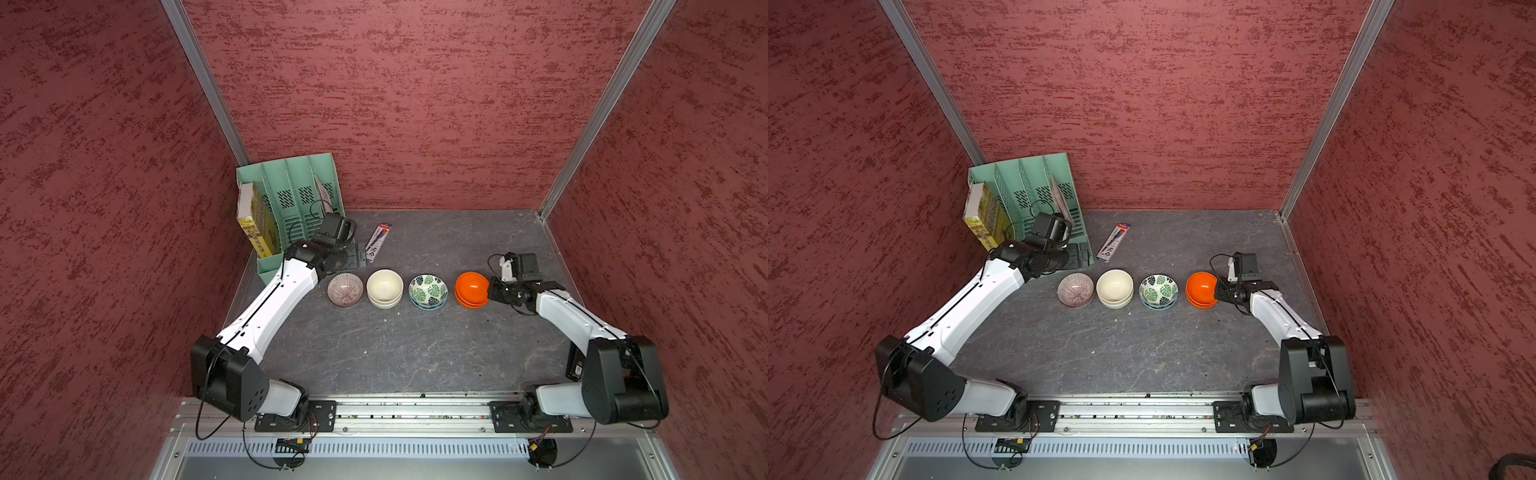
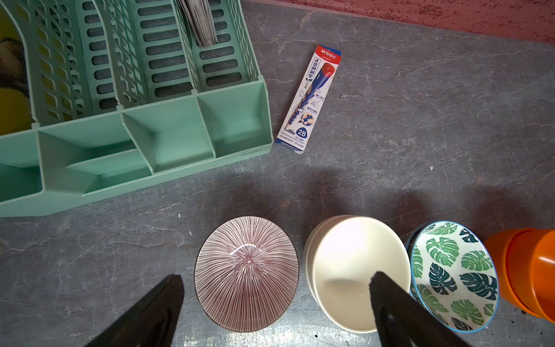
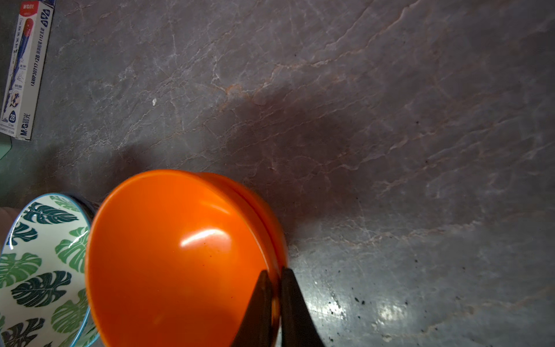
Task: Stack the bowls
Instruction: Adjust the bowl on the bowl.
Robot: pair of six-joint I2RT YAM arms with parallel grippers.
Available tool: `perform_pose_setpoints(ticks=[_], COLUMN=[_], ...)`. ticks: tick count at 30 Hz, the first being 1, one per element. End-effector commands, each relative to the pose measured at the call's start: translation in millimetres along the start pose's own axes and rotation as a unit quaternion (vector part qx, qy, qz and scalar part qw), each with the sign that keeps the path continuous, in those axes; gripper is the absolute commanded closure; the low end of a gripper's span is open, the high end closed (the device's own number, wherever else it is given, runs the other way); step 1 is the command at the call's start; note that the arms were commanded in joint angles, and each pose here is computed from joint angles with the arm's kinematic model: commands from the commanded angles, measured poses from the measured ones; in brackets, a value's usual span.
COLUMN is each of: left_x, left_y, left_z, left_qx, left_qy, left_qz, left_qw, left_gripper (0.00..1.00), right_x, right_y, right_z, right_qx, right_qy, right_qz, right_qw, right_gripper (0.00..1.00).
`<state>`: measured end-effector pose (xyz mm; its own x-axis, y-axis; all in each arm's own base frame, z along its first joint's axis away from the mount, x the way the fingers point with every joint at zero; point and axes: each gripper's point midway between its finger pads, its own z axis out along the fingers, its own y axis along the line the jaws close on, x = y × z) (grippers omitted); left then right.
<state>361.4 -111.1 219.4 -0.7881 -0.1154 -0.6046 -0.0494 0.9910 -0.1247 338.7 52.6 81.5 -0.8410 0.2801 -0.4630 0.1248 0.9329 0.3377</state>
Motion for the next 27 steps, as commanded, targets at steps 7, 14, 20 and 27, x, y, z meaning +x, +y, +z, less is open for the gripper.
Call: perform_pose_setpoints(ticks=[7,14,20,27], left_x=[-6.9,-6.9,-6.9,-7.0], left_y=[-2.5,-3.4,-3.7,-4.8], left_z=[-3.7,-2.3,-2.2,0.5], left_qx=[0.003,0.005,0.006,0.007], left_qy=[-0.013,-0.012,-0.012,-0.01], left_qz=[0.005,0.004,0.003,0.003], left_qw=[1.0,1.0,1.0,1.0], left_gripper=[0.0,0.0,0.0,0.0], right_x=[-7.7,-16.4,-17.4,-8.6], right_y=[8.7,13.1,13.7,7.4], right_z=[2.1,-13.2,-20.5,-12.1], right_qx=[-0.031,-0.029,-0.022,-0.006], right_qy=[-0.007,-0.019,-0.009,0.015], right_qz=[0.008,-0.001,-0.009,-0.009], right_qw=[0.999,0.999,1.0,1.0], right_gripper=[0.92,0.92,0.92,0.92])
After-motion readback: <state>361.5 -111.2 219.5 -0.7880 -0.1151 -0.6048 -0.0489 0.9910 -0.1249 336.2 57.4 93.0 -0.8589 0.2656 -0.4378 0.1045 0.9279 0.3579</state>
